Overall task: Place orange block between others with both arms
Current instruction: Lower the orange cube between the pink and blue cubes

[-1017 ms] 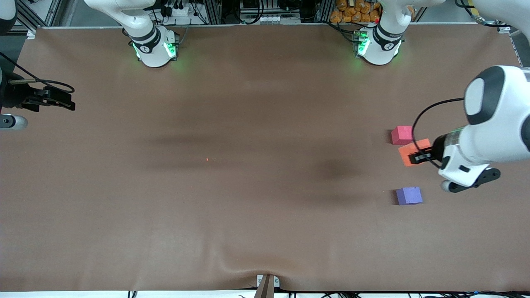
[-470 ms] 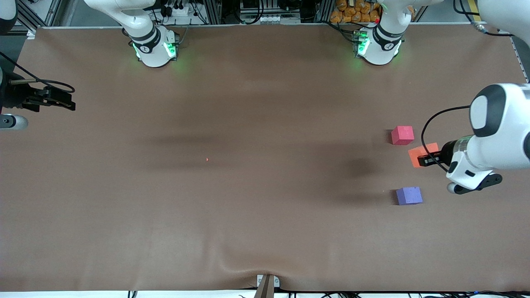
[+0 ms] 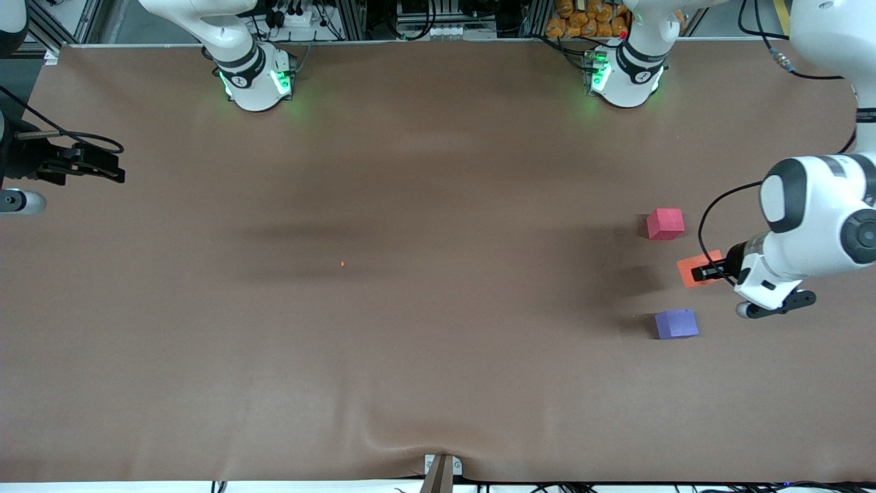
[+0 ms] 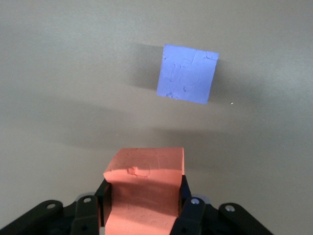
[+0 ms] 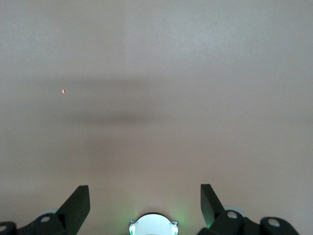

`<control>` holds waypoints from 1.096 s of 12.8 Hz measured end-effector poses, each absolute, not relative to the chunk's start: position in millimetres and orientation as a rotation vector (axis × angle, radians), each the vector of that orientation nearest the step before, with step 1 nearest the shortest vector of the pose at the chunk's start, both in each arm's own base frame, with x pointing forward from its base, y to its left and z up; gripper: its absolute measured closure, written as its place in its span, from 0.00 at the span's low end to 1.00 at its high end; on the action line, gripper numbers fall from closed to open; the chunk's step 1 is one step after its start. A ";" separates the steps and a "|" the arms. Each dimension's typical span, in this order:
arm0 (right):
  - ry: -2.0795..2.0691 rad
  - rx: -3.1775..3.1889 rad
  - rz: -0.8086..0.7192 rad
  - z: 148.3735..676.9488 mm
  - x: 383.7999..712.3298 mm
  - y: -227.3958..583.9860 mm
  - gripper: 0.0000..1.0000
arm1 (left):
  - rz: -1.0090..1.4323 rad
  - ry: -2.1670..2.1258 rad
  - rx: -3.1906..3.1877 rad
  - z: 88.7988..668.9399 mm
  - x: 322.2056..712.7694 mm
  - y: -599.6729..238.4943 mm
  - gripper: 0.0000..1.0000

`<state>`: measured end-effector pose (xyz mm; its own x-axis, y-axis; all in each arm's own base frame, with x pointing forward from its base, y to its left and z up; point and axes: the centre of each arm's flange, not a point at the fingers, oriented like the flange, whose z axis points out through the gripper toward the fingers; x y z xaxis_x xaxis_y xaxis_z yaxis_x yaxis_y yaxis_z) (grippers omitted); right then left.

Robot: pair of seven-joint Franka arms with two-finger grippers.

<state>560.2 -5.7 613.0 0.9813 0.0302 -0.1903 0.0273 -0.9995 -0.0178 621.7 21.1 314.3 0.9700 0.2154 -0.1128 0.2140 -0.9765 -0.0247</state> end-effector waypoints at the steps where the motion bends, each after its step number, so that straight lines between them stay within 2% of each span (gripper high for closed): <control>1: -0.045 -3.111 0.299 613.0 560.2 -5.6 0.00 | 0.157 -0.323 -3.111 303.2 617.2 19.3 0.46; 7: -0.043 -3.110 0.298 619.1 558.4 -6.4 0.00 | 0.094 -0.170 -3.135 256.8 592.5 20.5 0.46; 14: -0.019 -3.076 0.367 619.7 549.9 -13.8 0.00 | 0.114 0.014 -3.107 237.6 589.9 27.0 0.46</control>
